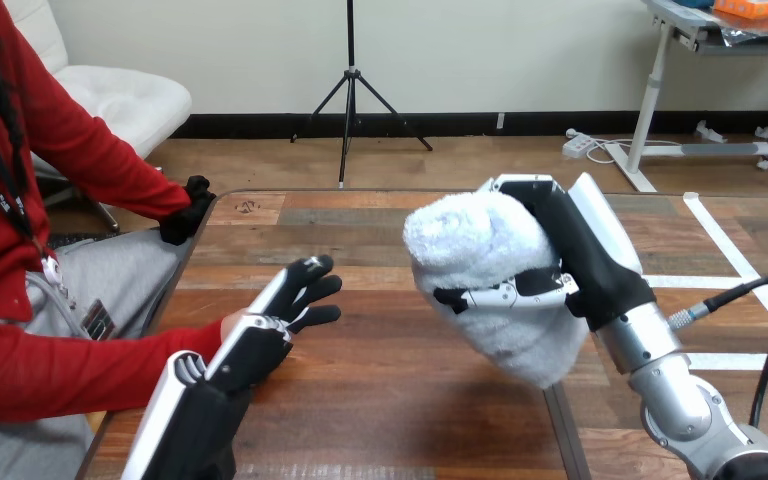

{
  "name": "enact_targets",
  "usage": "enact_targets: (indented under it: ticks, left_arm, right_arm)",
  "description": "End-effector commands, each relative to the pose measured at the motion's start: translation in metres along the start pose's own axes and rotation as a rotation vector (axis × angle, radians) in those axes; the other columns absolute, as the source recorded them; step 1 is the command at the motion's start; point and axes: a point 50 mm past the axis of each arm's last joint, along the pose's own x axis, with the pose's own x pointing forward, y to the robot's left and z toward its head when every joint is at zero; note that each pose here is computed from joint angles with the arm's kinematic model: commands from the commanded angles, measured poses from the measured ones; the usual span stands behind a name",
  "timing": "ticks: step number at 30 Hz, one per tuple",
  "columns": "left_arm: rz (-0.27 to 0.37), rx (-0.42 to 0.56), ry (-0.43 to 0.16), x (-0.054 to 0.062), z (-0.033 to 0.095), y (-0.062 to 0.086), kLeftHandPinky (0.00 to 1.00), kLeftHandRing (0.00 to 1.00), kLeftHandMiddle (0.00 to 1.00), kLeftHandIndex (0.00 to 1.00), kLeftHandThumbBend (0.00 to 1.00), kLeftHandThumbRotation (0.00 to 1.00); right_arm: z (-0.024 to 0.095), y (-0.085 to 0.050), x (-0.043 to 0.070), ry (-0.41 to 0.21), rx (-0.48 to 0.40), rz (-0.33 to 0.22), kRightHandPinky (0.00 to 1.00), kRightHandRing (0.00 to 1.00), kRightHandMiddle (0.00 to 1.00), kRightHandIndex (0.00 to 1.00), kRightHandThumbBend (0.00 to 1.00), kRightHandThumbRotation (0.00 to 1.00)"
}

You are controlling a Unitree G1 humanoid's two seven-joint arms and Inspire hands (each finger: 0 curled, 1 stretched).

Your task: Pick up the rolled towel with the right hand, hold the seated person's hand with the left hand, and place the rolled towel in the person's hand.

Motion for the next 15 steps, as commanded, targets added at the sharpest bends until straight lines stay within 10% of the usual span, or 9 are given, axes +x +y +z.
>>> enact_targets:
  ticks: [1,15]
  left_arm:
    - [0.008,0.092,-0.073,0.019,0.000,0.014,0.83,0.91,0.95,0.95,1.00,0.68]
    - [-0.027,0.254,0.070,0.018,0.001,0.027,0.91,0.93,0.98,1.00,1.00,0.64]
  right_arm:
    - [0.024,-0.017,0.032,-0.143,0.018,-0.087,0.03,0.06,0.09,0.07,0.51,0.00]
    - [0.029,-0.022,0.041,-0.152,0.023,-0.078,0.03,0.06,0.08,0.07,0.50,0.00]
